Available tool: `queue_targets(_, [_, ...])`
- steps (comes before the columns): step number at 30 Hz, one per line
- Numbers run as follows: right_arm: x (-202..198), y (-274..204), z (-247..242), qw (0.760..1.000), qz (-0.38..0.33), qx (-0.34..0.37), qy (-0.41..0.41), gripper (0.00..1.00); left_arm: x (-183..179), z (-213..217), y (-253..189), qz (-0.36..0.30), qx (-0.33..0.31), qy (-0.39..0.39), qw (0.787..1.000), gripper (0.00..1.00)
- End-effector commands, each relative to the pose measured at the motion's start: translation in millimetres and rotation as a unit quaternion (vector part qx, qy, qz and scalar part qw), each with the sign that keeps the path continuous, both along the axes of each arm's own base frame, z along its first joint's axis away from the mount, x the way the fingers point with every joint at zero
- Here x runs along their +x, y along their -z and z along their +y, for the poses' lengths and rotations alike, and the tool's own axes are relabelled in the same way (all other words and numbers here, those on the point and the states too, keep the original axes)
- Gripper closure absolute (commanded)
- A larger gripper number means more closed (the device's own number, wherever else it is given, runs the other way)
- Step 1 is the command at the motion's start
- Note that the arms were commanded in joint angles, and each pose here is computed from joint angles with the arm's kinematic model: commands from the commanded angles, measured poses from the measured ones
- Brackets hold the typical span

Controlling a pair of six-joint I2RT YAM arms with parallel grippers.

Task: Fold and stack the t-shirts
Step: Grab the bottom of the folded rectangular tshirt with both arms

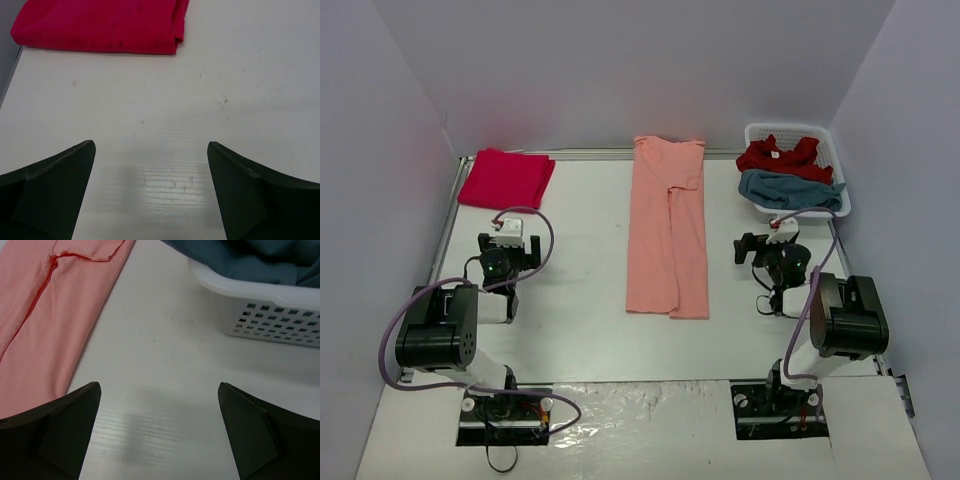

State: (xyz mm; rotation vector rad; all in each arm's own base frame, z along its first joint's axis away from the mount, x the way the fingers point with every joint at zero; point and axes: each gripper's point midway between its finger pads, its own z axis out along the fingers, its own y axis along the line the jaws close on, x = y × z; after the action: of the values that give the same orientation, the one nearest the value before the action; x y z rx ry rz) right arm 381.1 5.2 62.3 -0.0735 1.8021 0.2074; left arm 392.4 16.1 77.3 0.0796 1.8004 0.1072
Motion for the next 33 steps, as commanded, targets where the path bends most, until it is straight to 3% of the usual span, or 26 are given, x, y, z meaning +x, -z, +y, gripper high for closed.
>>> queue_targets(1, [27.0,-45.2,-9.1,0.994,-0.085,-0.046,0.041,0.00,11.9,1.4,-18.9,-0.029,-0.008,-0.004,1.000,0.06])
queue_targets(5, [22.7,-46.8,-5.2,0.992,-0.110,-0.048,0.047,0.00,11.8,1.7,-18.5,-0.029,-0.009,-0.004,1.000,0.06])
queue_targets(33, [23.5,-41.5,-5.5,0.993,-0.098,-0.049,0.044,0.00,12.1,1.0,-18.8,-0.029,-0.009,-0.004,1.000,0.06])
